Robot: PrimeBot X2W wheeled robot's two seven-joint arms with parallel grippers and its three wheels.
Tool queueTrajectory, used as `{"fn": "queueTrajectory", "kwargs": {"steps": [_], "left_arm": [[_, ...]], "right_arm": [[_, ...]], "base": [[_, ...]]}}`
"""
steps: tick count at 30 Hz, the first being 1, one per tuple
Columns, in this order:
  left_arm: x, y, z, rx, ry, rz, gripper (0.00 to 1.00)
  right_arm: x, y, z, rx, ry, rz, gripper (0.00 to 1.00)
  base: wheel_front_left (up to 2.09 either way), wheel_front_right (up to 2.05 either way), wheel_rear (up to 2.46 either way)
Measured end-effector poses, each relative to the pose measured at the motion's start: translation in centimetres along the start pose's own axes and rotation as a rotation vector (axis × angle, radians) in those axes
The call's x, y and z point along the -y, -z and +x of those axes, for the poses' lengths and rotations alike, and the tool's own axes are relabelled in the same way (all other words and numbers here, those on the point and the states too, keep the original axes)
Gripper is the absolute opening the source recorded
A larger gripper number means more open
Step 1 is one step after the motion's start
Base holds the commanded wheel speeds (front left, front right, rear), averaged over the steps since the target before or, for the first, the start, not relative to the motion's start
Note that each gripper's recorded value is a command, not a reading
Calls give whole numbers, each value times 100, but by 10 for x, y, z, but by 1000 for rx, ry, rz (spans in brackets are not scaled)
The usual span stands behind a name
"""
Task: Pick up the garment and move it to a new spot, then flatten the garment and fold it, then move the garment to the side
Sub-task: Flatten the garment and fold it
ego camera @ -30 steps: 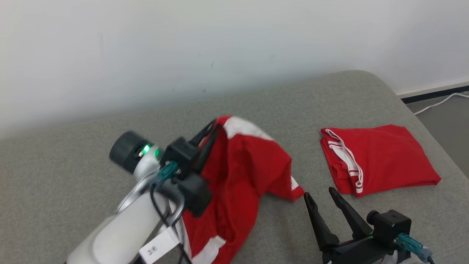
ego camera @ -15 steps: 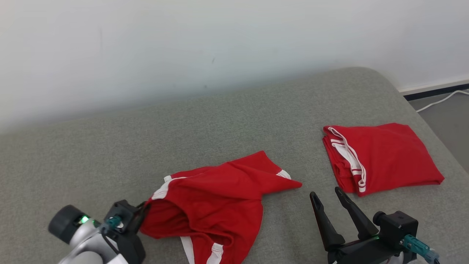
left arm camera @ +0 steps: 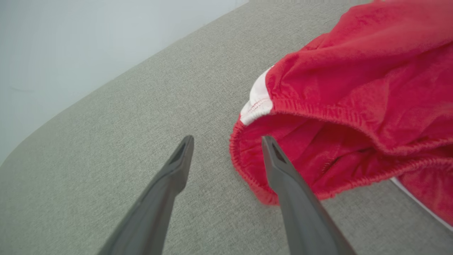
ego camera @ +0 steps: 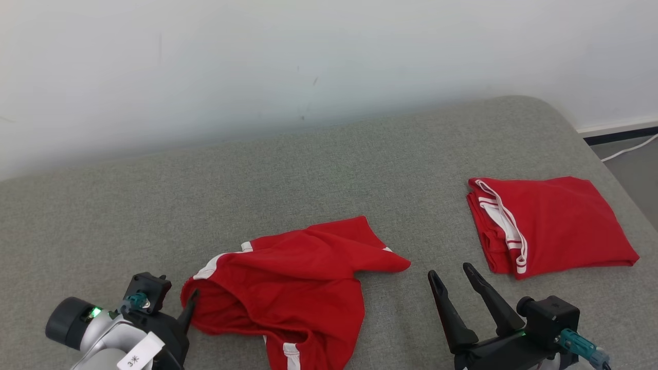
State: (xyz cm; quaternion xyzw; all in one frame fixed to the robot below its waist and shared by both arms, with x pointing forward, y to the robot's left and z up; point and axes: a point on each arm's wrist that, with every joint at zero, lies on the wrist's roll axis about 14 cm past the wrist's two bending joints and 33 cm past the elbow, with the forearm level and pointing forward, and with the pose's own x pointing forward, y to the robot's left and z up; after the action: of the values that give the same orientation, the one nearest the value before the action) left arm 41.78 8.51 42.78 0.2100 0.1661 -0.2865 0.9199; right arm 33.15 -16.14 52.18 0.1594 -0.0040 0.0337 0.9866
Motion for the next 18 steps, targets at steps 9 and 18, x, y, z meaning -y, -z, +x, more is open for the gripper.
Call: {"fn": "queueTrajectory", "kwargs": {"steps": [9, 18], "left_arm": [[-9, -23, 0, 76, -63, -74, 100], [54, -64, 0, 185, 99, -24, 100]], "right_arm": [[-1, 1, 1, -2, -6, 0, 100], [-6, 0, 1, 1, -22, -1, 100]], "base": [[0, 0, 0], [0, 0, 0]]}}
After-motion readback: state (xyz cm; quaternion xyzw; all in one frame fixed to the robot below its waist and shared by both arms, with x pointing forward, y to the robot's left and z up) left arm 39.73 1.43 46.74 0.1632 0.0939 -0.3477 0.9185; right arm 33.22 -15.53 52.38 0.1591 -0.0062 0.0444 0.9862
